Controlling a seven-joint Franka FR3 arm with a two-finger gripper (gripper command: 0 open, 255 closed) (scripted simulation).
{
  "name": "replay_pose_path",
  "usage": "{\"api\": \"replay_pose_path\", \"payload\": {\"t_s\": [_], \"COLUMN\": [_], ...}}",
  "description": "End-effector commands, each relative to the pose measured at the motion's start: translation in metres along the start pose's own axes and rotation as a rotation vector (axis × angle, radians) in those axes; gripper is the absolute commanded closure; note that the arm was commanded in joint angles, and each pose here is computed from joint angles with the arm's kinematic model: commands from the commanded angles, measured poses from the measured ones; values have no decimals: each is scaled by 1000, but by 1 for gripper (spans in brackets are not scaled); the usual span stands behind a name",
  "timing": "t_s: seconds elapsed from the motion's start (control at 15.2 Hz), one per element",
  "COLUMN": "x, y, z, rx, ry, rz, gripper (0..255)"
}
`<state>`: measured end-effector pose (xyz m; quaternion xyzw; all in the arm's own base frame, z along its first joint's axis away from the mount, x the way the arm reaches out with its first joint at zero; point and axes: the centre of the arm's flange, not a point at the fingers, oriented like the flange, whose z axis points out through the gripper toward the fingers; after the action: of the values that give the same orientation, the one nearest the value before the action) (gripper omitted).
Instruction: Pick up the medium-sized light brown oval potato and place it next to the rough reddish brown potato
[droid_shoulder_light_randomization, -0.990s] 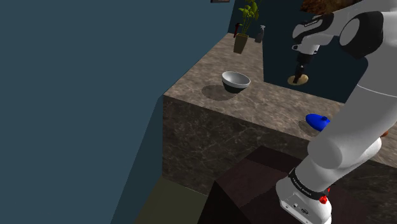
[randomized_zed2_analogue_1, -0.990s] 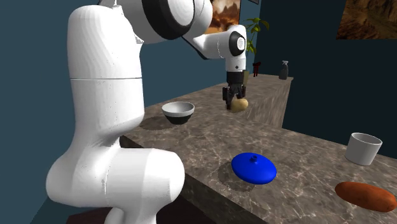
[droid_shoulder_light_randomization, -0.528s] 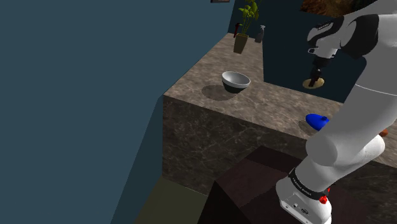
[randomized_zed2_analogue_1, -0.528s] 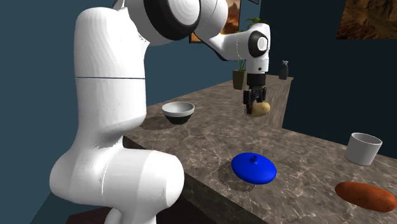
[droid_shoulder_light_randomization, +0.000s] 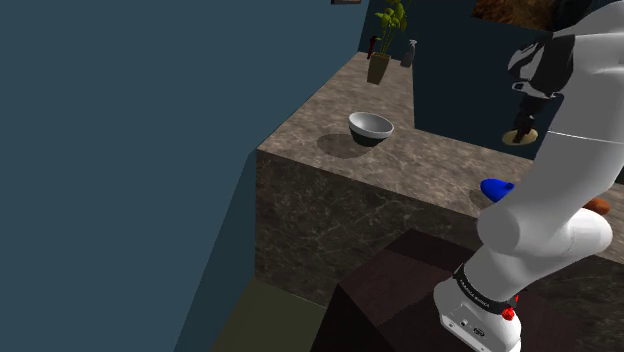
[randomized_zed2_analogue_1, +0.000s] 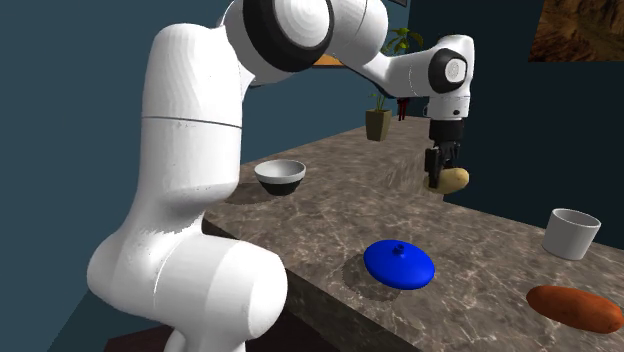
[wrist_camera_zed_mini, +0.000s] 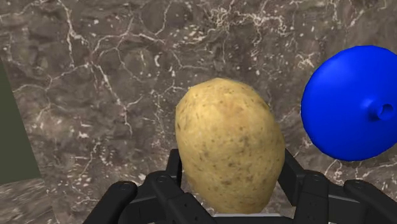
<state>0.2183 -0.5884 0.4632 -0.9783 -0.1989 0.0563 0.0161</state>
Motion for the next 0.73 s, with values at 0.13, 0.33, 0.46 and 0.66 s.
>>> {"api": "replay_pose_path", "payload": {"t_s": [0.13, 0.33, 0.46, 0.66], "x": [-49, -87, -112, -149], "y": [18, 30, 38, 50], "z": [4, 7, 9, 13], "rx": [0, 0, 0, 0], "ry": [0, 0, 0, 0], "rz": [-2, -2, -2, -2], "gripper": [255, 255, 255, 255]}}
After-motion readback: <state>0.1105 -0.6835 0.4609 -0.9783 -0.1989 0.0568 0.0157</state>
